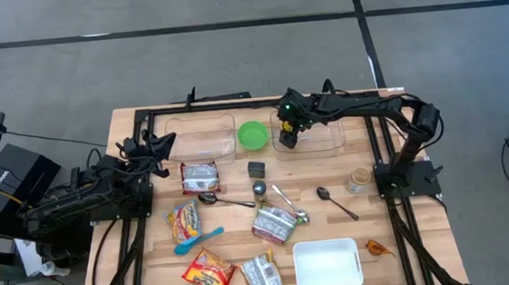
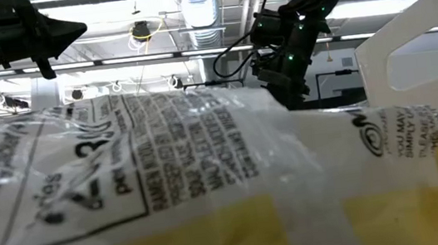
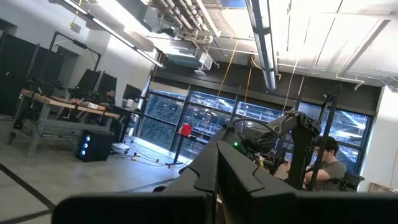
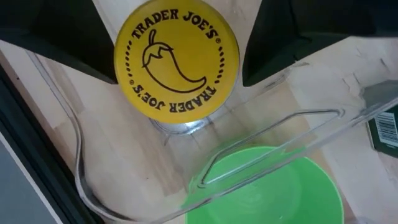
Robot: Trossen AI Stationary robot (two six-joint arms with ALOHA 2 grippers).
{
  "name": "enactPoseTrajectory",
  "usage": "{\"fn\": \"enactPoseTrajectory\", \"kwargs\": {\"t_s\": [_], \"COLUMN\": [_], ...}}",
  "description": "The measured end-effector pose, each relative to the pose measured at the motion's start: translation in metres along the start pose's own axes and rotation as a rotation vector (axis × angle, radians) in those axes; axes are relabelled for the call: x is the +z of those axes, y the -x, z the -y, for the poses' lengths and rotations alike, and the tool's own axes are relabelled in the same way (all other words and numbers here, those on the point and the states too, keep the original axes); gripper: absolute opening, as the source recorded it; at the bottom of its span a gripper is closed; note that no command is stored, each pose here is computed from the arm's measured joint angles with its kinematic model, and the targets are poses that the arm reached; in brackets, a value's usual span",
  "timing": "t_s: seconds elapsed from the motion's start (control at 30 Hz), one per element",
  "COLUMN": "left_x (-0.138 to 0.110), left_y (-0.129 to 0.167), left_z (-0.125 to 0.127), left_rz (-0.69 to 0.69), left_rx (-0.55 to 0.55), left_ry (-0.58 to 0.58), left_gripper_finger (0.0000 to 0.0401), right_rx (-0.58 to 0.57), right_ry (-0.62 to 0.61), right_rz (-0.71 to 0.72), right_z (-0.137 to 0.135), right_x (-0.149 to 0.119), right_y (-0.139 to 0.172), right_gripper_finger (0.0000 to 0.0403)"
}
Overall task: Pick & Place Food Item
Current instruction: Put the brown spice bottle in the right transparent bin, then put the spice bottle in the right transparent bin
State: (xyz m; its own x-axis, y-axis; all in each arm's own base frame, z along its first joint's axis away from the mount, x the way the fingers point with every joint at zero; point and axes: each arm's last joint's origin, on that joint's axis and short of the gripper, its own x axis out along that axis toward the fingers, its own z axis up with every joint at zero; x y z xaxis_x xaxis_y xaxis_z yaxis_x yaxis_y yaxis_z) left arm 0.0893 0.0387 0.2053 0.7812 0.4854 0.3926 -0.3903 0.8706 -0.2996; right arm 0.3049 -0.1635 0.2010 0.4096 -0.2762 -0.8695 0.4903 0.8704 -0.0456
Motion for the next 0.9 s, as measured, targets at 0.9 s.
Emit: {"fn": "enactPoseTrajectory", "kwargs": {"t_s": [0.9], "left_x": [0.000], "left_y": [0.000], "left_z": [0.000], "left_rz": [0.000], "left_rx": [0.000], "left_ry": [0.000], "left_gripper_finger": [0.0000], "right_rx": [-0.006], "right_ry": [-0.103], "right_rz": [0.259], "right_z": [0.014], "right_x": [-0.026], "right_y": [0.160], "right_gripper_finger": [0.0338]}}
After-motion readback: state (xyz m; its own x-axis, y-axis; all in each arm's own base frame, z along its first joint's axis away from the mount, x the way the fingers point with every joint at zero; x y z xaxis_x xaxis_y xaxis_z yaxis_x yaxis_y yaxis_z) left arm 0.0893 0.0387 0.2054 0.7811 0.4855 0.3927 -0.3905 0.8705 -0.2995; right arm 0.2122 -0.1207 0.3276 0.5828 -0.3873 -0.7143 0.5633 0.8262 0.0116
